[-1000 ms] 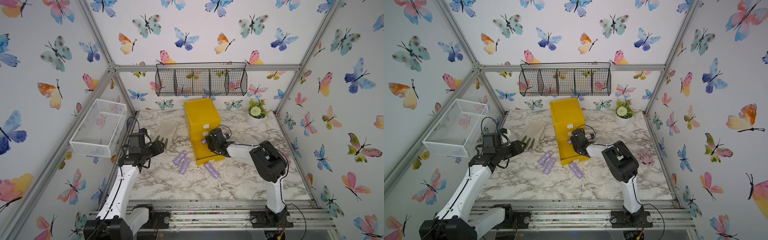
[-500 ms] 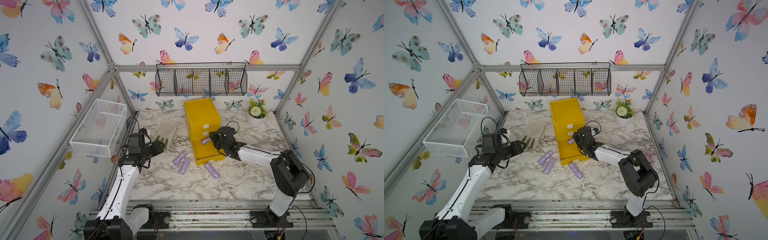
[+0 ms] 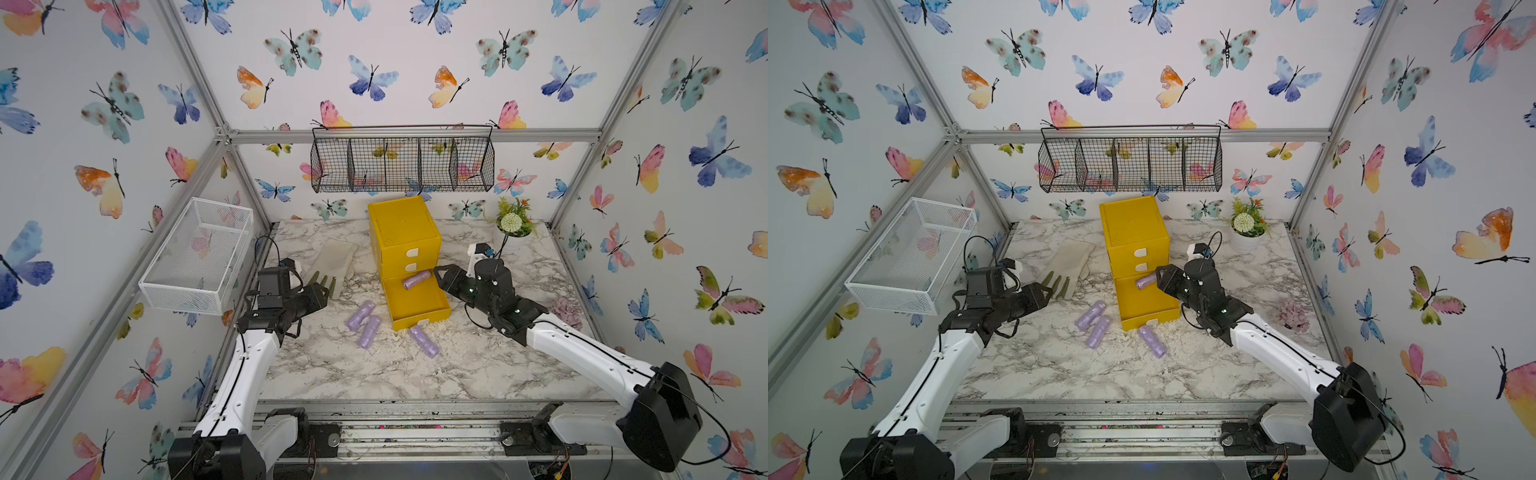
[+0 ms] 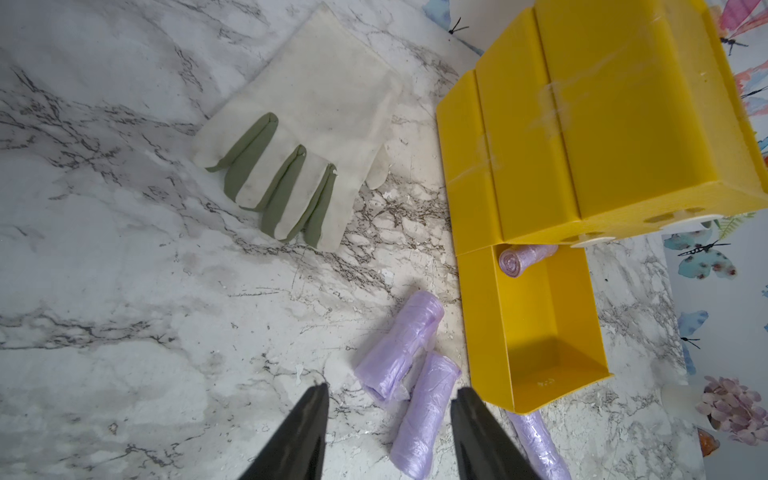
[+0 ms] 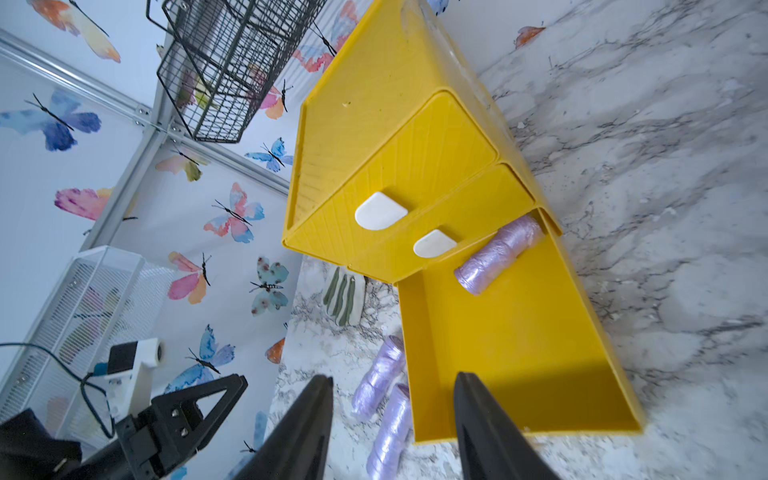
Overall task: Sort the rolls of trash bags by color and place them into the drawer
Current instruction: Place the roll of trash bags in the drawer, then pick up the roll of trash bags from the center of the board.
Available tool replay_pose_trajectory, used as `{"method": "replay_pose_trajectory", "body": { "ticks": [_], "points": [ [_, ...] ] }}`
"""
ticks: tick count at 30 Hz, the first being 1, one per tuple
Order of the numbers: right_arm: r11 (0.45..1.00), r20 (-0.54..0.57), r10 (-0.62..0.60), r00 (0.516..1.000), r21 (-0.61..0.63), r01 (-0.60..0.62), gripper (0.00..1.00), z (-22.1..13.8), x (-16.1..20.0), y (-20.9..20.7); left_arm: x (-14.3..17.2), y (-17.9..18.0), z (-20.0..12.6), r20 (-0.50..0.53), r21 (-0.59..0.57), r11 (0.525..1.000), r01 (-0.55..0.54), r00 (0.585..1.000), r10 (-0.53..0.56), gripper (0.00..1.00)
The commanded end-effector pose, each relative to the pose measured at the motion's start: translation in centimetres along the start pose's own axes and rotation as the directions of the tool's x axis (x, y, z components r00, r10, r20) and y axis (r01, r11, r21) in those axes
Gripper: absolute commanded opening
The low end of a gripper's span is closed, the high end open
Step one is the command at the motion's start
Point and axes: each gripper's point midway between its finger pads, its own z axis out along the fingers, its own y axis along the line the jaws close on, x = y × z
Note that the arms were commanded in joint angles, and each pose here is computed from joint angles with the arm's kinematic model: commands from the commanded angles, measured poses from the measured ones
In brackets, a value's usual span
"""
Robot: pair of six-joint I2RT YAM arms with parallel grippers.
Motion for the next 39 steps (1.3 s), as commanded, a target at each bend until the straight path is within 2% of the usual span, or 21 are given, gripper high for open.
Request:
{"method": "replay_pose_trajectory", "body": {
  "ticks": [1, 9, 14, 23, 31, 39],
  "points": [
    [0.989, -0.093, -0.117, 0.989, 0.079, 0.125, 0.53, -1.5, 2.2, -2.9, 2.9, -1.0, 0.2, -0.074, 0.036, 0.999, -0.007, 0.997, 0.01, 0.51],
    [0.958, -0.09, -0.223, 0.971, 0.163, 0.235, 0.55, -4.3, 1.5, -4.8, 9.4, -4.2, 2.0, -0.233, 0.007, 0.989, -0.148, 0.961, 0.146, 0.5],
    [0.949, -0.068, -0.24, 0.968, 0.193, 0.249, 0.55, -5.8, 1.0, -5.4, 12.2, -4.5, 3.6, -0.324, -0.016, 0.977, -0.212, 0.925, 0.196, 0.49],
    [0.95, -0.071, -0.222, 0.973, 0.211, 0.232, 0.55, -6.4, 1.5, -6.3, 13.5, -4.4, 6.2, -0.378, -0.101, 0.942, -0.319, 0.888, 0.26, 0.56],
    [0.948, -0.079, -0.215, 0.973, 0.223, 0.228, 0.55, -6.3, 1.8, -6.7, 13.3, -4.0, 7.7, -0.402, -0.14, 0.916, -0.377, 0.867, 0.295, 0.57],
    [0.95, -0.087, -0.201, 0.976, 0.227, 0.216, 0.55, -6.2, 2.3, -7.2, 14.0, -4.4, 9.5, -0.449, -0.129, 0.896, -0.424, 0.831, 0.329, 0.56]
  ]
}}
